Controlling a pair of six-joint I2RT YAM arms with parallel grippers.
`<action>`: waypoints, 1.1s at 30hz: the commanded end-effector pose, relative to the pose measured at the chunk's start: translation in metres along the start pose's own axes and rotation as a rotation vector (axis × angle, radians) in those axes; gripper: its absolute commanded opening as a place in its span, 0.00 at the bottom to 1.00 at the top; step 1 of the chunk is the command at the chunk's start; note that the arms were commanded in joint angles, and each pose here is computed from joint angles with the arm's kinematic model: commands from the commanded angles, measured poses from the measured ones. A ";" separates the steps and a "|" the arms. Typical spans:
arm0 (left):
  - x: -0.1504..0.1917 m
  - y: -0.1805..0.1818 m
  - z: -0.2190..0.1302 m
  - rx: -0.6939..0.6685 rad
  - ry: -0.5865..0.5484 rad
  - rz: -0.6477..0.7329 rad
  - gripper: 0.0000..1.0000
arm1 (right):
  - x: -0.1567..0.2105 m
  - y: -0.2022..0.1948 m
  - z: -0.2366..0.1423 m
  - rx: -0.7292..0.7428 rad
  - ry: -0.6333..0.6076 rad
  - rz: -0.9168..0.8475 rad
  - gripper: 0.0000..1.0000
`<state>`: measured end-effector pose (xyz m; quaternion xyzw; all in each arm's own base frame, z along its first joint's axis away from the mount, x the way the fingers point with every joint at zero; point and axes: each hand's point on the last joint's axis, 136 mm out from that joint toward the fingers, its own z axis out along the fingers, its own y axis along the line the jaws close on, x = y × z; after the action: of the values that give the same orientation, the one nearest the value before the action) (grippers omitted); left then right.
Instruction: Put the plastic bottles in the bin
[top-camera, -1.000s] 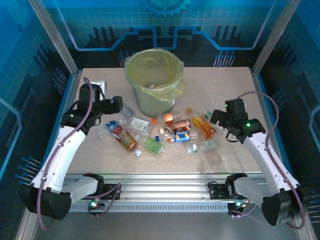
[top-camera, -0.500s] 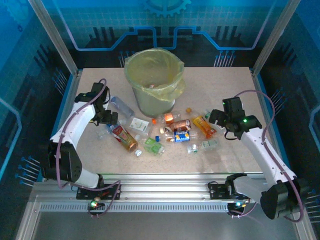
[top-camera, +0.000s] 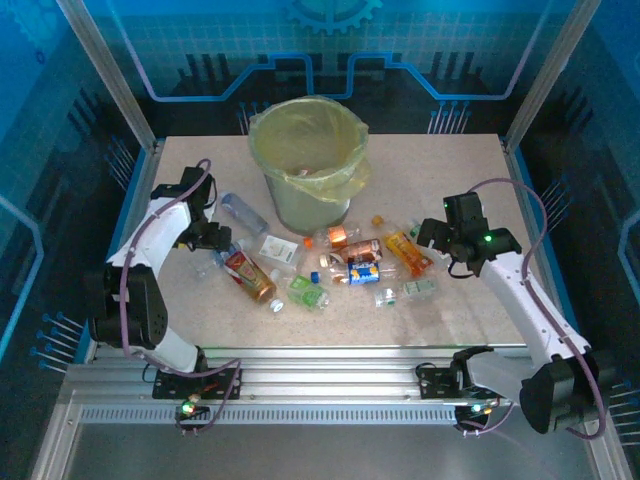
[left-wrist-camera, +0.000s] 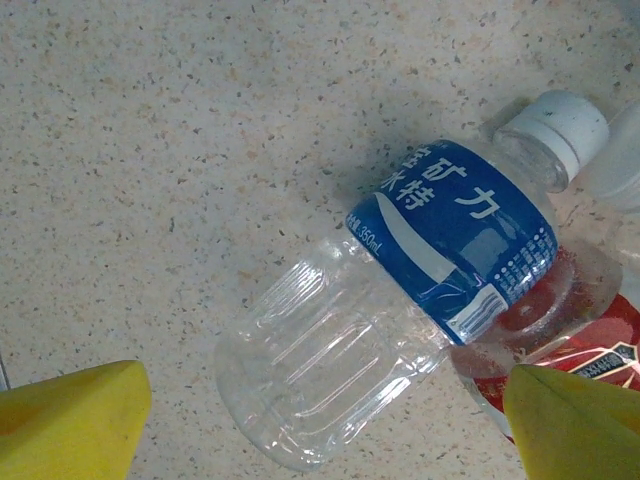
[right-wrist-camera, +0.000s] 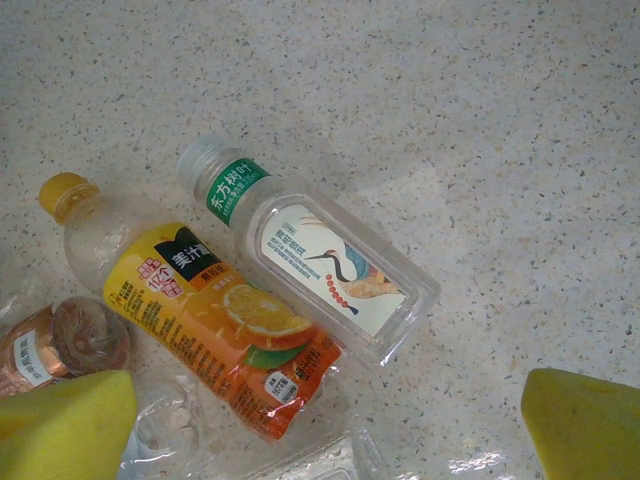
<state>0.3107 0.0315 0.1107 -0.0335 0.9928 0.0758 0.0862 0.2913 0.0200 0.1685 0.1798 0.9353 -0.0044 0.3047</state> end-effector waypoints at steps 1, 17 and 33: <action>0.000 -0.004 0.010 0.042 0.026 0.002 0.92 | -0.006 0.007 -0.005 -0.009 -0.009 -0.014 1.00; 0.002 -0.005 0.039 0.060 0.093 -0.018 0.92 | -0.006 0.008 0.000 0.002 0.007 -0.017 1.00; 0.005 0.008 0.067 0.067 0.148 -0.122 0.83 | -0.007 0.011 0.001 -0.005 0.011 -0.020 1.00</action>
<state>0.3208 0.0392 0.0679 -0.0728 0.9961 0.0242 0.0441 0.2981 0.0229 0.1659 0.1769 0.9388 -0.0073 0.2956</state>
